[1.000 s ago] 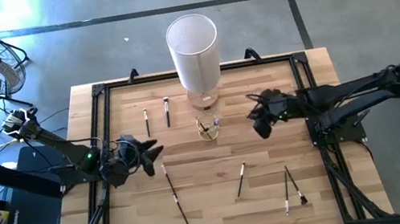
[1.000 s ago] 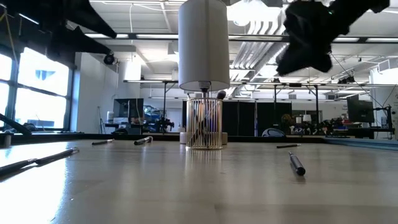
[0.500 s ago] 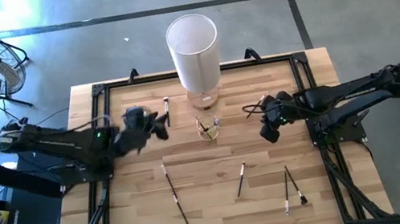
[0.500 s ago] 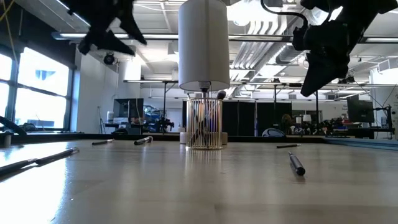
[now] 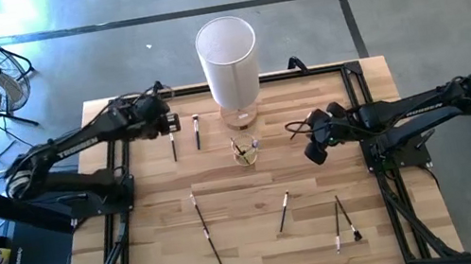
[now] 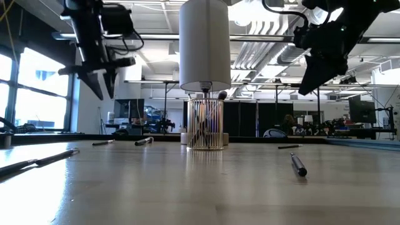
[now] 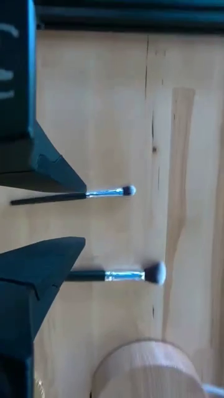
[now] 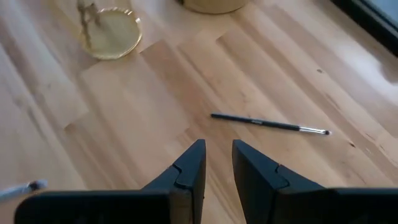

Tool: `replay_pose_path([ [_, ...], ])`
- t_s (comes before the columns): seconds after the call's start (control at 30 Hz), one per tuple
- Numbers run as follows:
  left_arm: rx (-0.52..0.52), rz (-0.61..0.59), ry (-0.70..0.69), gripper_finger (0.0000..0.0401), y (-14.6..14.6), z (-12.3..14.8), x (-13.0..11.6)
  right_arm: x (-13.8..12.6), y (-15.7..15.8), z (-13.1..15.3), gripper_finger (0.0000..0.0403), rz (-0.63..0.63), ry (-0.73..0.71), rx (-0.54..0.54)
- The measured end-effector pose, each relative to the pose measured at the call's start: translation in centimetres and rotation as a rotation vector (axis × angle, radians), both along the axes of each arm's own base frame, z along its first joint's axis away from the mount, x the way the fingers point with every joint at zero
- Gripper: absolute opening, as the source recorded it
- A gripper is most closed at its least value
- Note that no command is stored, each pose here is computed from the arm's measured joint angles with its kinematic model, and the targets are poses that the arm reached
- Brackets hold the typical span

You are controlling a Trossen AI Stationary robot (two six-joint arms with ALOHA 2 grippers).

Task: Put items in baskets/containers
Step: Put the black eyeshadow brush into the gold pen organizer

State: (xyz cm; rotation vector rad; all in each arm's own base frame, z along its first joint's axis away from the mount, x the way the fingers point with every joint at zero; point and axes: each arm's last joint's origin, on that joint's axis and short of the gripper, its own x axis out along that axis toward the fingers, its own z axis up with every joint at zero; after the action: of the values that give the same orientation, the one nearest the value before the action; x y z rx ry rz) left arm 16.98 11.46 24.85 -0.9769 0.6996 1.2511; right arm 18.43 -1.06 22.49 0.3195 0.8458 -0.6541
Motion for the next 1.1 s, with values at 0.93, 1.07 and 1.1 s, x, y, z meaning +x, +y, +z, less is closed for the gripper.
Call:
replay_pose_path([
  [0.93,-0.194,-0.109,0.164,0.0211,9.0,-10.4,2.3,0.0,-0.2,0.1,0.0074,-0.249,-0.129,0.064],
  [1.07,-0.19,-0.098,0.185,0.0211,9.2,-10.8,2.4,0.0,-0.2,0.1,0.0074,-0.265,-0.14,0.077],
  [1.1,-0.186,-0.096,0.189,0.0211,9.2,-10.8,2.4,0.0,-0.2,0.1,0.0074,-0.266,-0.14,0.08],
])
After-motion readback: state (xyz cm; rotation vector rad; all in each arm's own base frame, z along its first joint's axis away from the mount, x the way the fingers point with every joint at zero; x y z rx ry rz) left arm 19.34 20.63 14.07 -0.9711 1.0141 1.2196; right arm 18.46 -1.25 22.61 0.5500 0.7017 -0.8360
